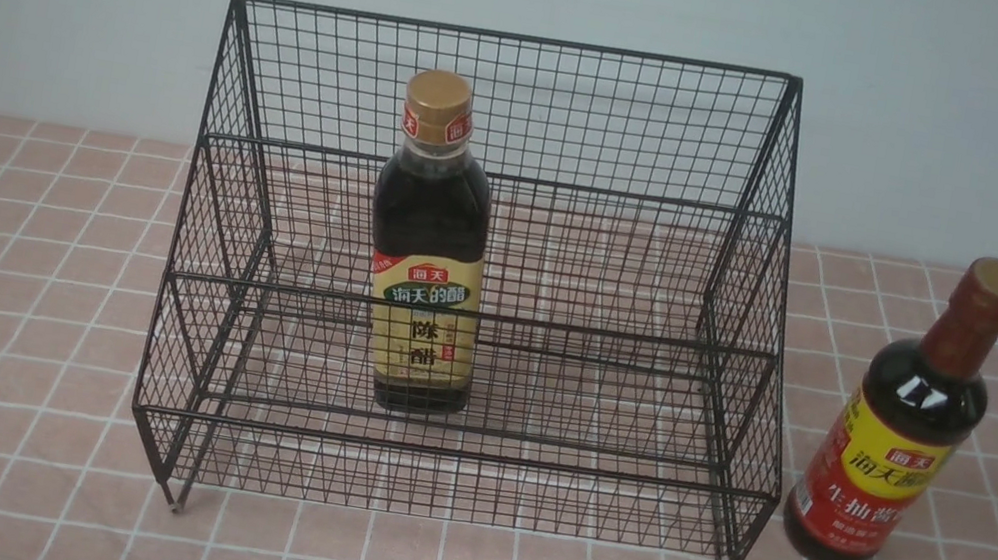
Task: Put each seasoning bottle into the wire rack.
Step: Use the right arm to grab the condiment bottle closest to it
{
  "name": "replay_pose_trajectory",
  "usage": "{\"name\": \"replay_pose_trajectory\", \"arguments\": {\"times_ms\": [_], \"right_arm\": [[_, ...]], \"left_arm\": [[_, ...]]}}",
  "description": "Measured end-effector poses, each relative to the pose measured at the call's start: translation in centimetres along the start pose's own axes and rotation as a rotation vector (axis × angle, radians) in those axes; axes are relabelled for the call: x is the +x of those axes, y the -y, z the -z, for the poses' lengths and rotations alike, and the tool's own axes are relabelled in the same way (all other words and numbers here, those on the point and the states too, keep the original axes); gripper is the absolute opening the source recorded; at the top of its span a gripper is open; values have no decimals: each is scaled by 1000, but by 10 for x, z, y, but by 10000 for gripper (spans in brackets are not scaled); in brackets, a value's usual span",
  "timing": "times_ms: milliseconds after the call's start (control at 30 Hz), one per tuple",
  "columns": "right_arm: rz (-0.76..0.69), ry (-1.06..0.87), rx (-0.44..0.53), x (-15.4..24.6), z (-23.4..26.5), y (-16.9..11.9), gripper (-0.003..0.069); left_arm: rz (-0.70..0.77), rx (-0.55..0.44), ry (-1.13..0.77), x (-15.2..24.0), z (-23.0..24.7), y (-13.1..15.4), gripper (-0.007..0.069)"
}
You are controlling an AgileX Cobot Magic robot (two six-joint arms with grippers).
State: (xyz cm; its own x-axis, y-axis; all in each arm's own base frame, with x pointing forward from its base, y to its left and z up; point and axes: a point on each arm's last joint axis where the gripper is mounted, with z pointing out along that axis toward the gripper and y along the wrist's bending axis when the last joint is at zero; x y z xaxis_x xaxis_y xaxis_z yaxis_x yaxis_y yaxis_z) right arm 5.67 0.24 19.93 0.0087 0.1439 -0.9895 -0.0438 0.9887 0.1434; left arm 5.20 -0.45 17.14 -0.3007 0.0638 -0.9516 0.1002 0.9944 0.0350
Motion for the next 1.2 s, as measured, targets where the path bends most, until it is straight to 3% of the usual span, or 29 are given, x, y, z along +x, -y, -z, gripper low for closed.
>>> {"name": "replay_pose_trajectory", "arguments": {"times_ms": [100,433,667,967,1167,1200], "right_arm": [[-54,185,-20,-17,2,-1,-14],[-75,309,-30,-28,4,-2,-14],[-178,402,-55,-48,6,-3,-14],[-117,274,-73,-121,-39,-19,15],[-74,98,-69,-129,-97,-23,109],[-64,64,-84,-128,-109,-26,155]], "left_arm": [[0,0,0,0,0,0,-7],[0,0,0,0,0,0,-7],[0,0,0,0,0,0,-7],[0,0,0,0,0,0,-7],[0,0,0,0,0,0,-7],[-1,0,0,0,0,0,-7]]}}
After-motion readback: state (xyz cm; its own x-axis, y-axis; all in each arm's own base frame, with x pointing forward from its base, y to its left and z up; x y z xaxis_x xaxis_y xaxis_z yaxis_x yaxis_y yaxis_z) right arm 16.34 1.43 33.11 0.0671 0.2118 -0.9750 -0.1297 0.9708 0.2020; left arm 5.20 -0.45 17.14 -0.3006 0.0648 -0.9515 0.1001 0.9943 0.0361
